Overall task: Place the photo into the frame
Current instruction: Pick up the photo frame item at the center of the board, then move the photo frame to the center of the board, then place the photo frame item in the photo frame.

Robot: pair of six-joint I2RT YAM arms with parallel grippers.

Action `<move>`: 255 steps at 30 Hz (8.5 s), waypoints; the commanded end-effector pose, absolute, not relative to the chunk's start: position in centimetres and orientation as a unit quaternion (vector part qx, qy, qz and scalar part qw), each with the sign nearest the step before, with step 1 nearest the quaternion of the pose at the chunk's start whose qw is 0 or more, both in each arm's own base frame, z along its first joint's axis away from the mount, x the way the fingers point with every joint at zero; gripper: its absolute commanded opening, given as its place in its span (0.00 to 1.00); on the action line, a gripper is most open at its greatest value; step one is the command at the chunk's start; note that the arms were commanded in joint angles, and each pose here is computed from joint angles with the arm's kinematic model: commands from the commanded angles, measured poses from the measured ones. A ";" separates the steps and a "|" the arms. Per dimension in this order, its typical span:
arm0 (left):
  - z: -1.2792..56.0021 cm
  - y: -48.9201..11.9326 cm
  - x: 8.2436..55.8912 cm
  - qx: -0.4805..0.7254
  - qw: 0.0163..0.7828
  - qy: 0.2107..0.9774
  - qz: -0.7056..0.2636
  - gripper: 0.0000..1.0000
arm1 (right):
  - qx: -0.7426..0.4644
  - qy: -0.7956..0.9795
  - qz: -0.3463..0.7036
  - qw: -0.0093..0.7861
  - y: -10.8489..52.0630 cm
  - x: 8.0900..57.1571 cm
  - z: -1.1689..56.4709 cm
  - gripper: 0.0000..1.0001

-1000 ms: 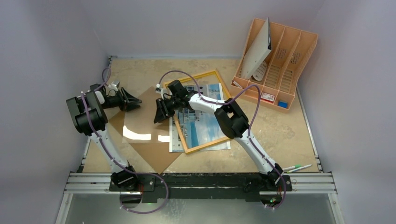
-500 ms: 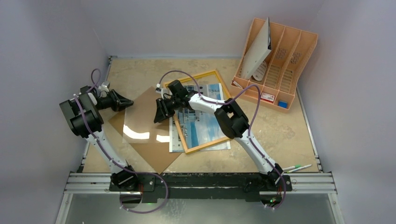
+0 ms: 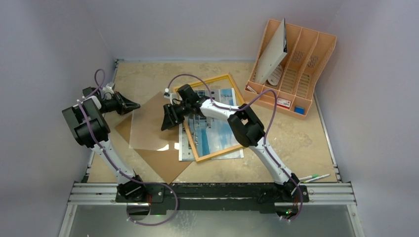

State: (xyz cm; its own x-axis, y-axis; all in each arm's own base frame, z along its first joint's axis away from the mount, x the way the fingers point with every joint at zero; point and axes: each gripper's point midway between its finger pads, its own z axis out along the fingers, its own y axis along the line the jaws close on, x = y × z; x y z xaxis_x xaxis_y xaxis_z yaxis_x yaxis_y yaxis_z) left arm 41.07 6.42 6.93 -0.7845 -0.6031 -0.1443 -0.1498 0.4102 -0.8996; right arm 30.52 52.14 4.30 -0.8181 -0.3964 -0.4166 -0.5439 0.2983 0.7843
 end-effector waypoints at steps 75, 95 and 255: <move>47.7 3.1 38.1 -0.112 0.635 0.674 -0.361 0.00 | -0.195 0.824 0.390 0.360 37.5 32.4 18.8 0.78; 55.7 -6.1 36.6 0.018 0.593 0.561 -0.577 0.00 | -0.034 0.631 0.564 0.531 26.1 38.9 44.0 0.99; 4.1 -7.4 32.8 -0.259 0.253 0.865 -0.346 0.46 | -0.043 0.732 0.655 0.183 27.5 30.7 18.1 0.00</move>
